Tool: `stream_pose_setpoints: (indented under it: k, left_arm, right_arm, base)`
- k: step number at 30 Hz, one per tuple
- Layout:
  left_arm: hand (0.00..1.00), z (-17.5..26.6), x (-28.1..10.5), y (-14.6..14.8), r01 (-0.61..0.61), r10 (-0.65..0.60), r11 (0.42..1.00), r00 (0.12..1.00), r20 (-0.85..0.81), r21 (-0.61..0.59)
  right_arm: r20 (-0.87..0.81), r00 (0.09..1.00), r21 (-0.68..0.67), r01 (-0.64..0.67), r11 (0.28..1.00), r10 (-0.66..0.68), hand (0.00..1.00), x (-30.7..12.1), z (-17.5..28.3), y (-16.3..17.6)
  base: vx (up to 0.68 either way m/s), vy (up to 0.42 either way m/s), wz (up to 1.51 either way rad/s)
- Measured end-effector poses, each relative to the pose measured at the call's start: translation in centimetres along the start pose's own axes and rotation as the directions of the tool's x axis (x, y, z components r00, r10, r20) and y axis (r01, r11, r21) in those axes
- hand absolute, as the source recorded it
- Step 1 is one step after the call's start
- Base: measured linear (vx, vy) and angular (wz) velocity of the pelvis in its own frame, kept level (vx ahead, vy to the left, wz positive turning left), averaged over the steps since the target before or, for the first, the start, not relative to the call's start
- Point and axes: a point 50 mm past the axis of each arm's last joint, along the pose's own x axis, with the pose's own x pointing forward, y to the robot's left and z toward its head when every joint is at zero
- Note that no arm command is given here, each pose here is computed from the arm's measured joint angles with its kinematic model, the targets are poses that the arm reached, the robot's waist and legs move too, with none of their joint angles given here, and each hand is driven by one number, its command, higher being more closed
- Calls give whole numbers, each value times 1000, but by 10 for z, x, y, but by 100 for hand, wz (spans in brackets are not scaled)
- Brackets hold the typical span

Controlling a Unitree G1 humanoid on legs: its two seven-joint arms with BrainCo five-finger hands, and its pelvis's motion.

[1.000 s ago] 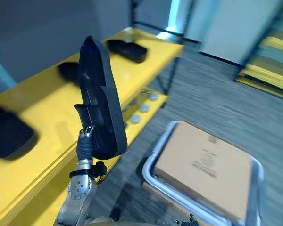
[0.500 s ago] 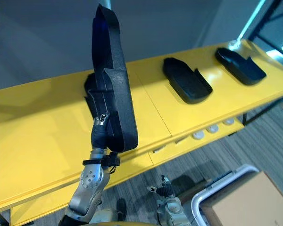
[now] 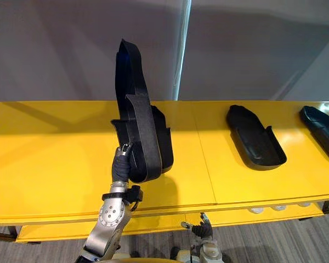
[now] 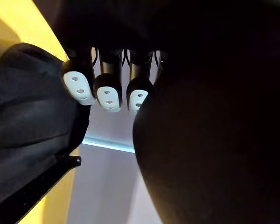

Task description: Walk over and take plastic housings, then place them on the shelf

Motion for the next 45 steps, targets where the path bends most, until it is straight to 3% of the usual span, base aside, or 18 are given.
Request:
stream_pose_setpoints:
  k: [10, 14, 17, 23, 27, 33, 45]
  left_arm:
    - [100, 9, 0, 25, -127, 127, 992, 991, 36, 8]
    - [100, 7, -2, 36, -179, 179, 984, 983, 36, 14]
    - [100, 5, -1, 42, -215, 214, 976, 976, 34, 21]
    - [100, -5, 0, 51, -190, 190, 977, 982, 6, 100]
    - [100, -11, -1, 52, -185, 188, 976, 982, -23, 114]
    - [100, -12, 1, 34, -124, 128, 984, 992, -20, 126]
    - [100, -12, 3, 49, -139, 146, 968, 989, -20, 207]
  right_arm:
    - [-78, 997, -32, 13, 999, -16, 0, 4, -13, -6]
    - [-107, 993, -91, 40, 995, -50, 0, 8, -16, -21]
    - [-121, 992, -101, 20, 995, -32, 0, 12, -13, -13]
    - [-167, 985, -80, 18, 997, -32, 0, 9, -24, -8]
    - [-100, 994, -106, 21, 994, -31, 0, 13, -9, -14]
    - [-95, 995, -83, 34, 996, -42, 0, 14, -7, -17]
    - [-119, 992, -49, 27, 998, -33, 0, 7, -17, -10]
  base:
    - [-75, 42, 43]
    - [-79, 387, 28]
    - [-65, 508, 43]
    - [-108, 319, 16]
    - [-170, 178, -52]
    - [-78, 46, 17]
    - [43, 0, -20]
